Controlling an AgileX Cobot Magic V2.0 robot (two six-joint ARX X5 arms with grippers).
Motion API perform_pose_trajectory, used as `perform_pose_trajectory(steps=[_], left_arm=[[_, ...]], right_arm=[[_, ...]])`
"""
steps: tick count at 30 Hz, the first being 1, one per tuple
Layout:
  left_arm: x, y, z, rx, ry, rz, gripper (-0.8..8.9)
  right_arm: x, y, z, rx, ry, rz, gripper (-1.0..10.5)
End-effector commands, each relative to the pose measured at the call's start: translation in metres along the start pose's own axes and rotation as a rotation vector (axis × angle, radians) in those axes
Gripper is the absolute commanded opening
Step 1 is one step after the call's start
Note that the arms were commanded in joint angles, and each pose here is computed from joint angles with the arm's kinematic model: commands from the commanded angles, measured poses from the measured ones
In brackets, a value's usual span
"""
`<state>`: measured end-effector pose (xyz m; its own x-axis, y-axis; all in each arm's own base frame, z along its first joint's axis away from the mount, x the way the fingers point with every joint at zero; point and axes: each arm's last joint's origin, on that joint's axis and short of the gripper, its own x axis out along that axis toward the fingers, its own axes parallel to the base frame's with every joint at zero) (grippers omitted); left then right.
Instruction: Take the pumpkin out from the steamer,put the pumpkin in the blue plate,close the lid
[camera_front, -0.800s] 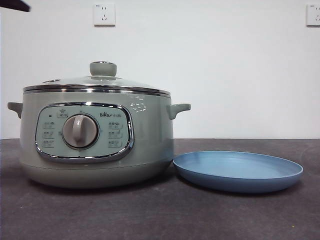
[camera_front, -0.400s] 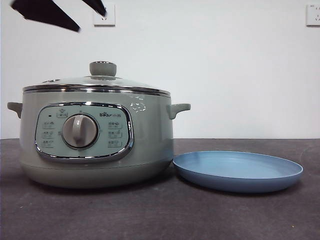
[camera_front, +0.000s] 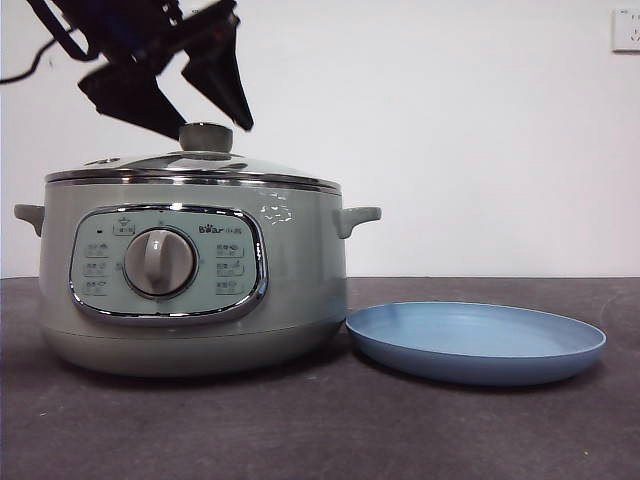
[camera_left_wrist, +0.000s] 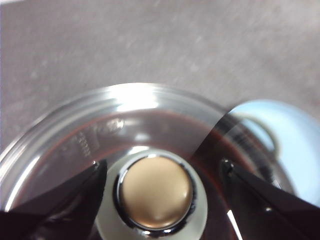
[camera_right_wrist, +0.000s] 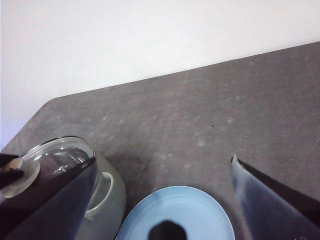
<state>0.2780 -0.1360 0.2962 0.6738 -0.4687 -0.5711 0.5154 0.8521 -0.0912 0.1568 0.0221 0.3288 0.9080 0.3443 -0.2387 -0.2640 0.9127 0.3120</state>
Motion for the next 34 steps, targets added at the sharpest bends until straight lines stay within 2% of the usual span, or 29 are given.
perform_pose_trajectory(steps=[1, 4, 5, 9, 15, 20, 26, 30, 34], left_arm=[[0.004, -0.002, -0.003, 0.023, 0.025, -0.002, 3.73], [0.004, -0.003, -0.004, 0.024, 0.033, -0.001, 3.49], [0.004, -0.002, -0.004, 0.026, 0.033, 0.002, 2.98], [0.004, -0.002, -0.005, 0.072, 0.042, 0.003, -0.24], [0.004, -0.002, -0.003, 0.076, 0.028, 0.003, -0.08], [-0.007, -0.003, 0.003, 0.080, -0.031, 0.028, -0.08], [-0.043, -0.006, 0.013, 0.086, -0.130, 0.079, -0.08], [-0.077, -0.010, 0.018, 0.093, -0.215, 0.088, -0.08], [-0.114, -0.013, 0.016, 0.090, -0.266, 0.173, -0.08]], right_arm=[[0.000, 0.001, 0.001, -0.011, -0.005, 0.005, 4.4], [0.000, 0.001, 0.001, -0.011, -0.005, 0.004, 4.4], [0.000, 0.001, 0.001, -0.010, -0.004, 0.004, 4.4], [0.000, 0.001, 0.001, -0.010, -0.003, 0.004, 4.4], [0.000, 0.000, -0.002, 0.001, 0.022, -0.008, 4.4], [0.001, 0.000, -0.001, 0.030, 0.022, 0.003, 4.4], [0.013, 0.006, -0.002, 0.027, 0.082, 0.220, 4.4], [0.029, 0.012, -0.008, 0.029, 0.150, 0.263, 4.4], [0.050, 0.027, -0.017, 0.019, 0.254, 0.349, 4.4]])
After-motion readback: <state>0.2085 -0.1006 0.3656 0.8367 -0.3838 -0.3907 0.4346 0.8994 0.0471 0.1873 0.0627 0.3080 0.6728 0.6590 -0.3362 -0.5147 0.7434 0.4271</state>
